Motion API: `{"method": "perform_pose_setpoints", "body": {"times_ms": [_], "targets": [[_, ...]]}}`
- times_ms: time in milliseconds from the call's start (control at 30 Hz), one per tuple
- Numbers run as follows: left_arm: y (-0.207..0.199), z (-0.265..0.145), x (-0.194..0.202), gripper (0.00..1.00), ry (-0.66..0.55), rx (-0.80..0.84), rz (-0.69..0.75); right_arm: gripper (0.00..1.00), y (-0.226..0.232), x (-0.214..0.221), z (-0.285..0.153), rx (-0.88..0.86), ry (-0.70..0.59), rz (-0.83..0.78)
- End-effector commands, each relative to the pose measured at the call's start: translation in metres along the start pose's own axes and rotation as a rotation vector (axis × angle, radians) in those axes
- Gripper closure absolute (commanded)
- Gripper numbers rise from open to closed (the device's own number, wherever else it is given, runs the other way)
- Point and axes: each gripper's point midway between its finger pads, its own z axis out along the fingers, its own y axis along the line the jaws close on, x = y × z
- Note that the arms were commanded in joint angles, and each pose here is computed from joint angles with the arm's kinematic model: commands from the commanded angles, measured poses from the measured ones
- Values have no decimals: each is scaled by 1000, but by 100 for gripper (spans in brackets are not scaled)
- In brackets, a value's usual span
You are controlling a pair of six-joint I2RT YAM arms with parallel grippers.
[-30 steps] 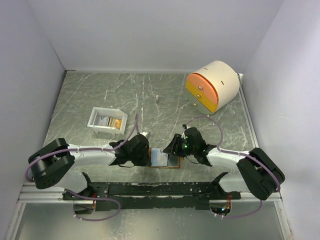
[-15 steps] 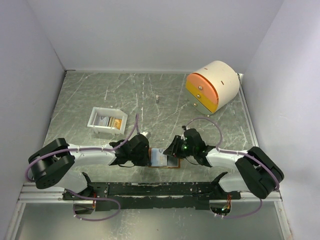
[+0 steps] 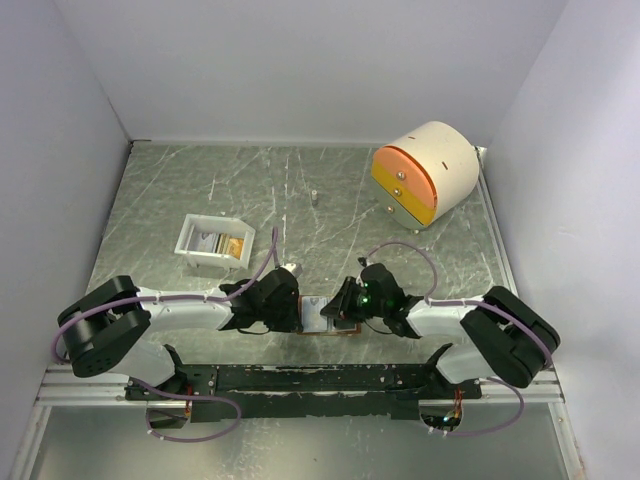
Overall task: Put the credit cards into the card holder
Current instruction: Insert the credit card into the card holder.
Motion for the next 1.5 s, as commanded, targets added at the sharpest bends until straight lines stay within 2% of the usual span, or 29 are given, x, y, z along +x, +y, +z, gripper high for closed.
{"method": "perform_pose_setpoints", "body": {"times_ms": [0, 100, 233, 333, 467, 633, 733, 1000, 1467], "targets": [[21, 5, 16, 93, 40, -81, 15, 81, 2, 7, 4, 5, 10, 28], [23, 2, 14, 93, 27, -93, 11, 81, -4, 7, 1, 49, 14, 10], [27, -7, 9, 93, -9, -116, -6, 72, -7, -6, -10, 127, -13, -76], [25, -17, 1, 90, -43, -118, -13, 72, -11, -12, -19, 176, -24, -129], [9, -32, -17, 80, -112, -69, -34, 77, -9, -20, -25, 192, -51, -161], [-13, -42, -33, 69, -187, 40, -78, 84, 8, -19, -18, 100, -47, -154], [-14, -42, -37, 60, -201, 62, -101, 85, 10, -16, -12, 85, -28, -135], [-12, -39, -40, 49, -191, 152, -169, 86, 3, -7, -3, 93, 18, -128], [-23, -35, -46, 45, -183, 227, -159, 89, -21, 5, 3, 178, 74, -119]]}}
